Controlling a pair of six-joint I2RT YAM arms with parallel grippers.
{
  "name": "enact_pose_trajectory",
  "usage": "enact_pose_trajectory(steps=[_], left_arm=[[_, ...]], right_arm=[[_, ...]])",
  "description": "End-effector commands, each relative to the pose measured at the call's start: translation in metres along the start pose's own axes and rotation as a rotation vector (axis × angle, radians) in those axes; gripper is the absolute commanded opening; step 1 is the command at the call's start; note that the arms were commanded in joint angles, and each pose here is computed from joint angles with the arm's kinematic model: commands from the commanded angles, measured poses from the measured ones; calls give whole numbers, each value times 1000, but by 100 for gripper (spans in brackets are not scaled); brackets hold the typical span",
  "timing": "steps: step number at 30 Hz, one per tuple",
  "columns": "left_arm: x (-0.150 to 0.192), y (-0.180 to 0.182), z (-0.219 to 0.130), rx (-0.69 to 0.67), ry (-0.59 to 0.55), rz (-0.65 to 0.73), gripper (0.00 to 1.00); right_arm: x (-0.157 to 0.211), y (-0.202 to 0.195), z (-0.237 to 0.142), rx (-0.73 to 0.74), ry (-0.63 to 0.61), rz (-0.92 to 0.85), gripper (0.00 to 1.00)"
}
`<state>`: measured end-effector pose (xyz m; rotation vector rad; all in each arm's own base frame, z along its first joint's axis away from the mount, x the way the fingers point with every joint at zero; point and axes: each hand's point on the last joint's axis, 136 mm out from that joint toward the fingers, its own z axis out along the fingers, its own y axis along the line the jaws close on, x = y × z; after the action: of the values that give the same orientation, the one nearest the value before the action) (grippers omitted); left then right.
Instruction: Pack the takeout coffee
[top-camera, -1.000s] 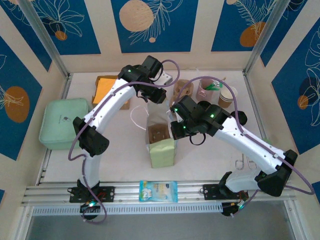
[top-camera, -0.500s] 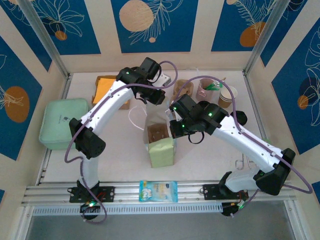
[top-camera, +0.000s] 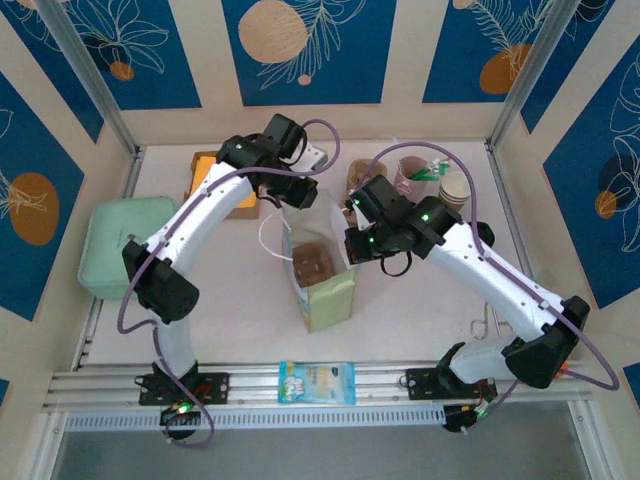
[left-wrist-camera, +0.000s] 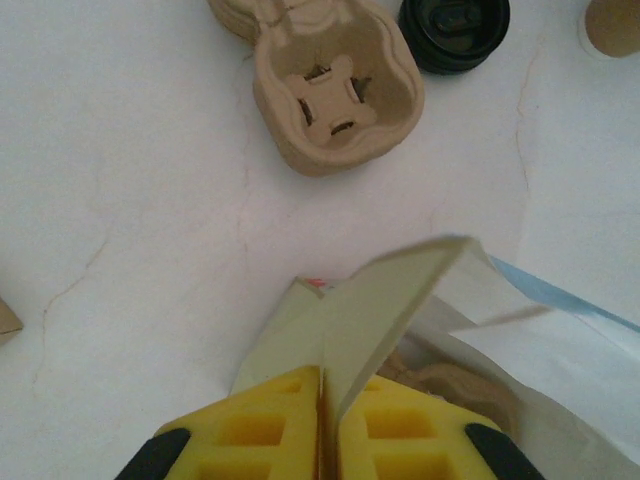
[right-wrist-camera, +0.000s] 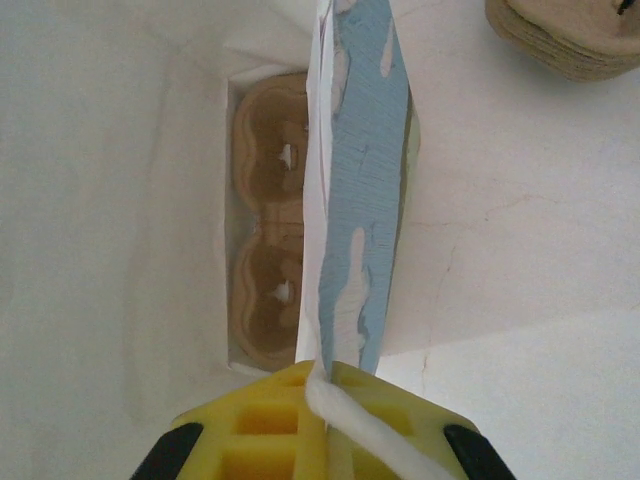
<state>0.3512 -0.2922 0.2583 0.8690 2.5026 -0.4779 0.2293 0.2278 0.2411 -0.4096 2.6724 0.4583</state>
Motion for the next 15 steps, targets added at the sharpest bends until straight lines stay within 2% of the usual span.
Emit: enact_pose_trajectory(steps=[1, 7, 15], left_arm=[[5, -10, -9, 57, -19, -26, 11], [10, -15, -3, 92, -21, -47, 11], [8, -20, -7, 116, -45, -46, 11]], right_arm=[[-10, 8, 2, -30, -7, -17, 0], [-16, 25, 12, -65, 0, -29, 0], [-18, 28, 21, -65, 4, -33, 0]])
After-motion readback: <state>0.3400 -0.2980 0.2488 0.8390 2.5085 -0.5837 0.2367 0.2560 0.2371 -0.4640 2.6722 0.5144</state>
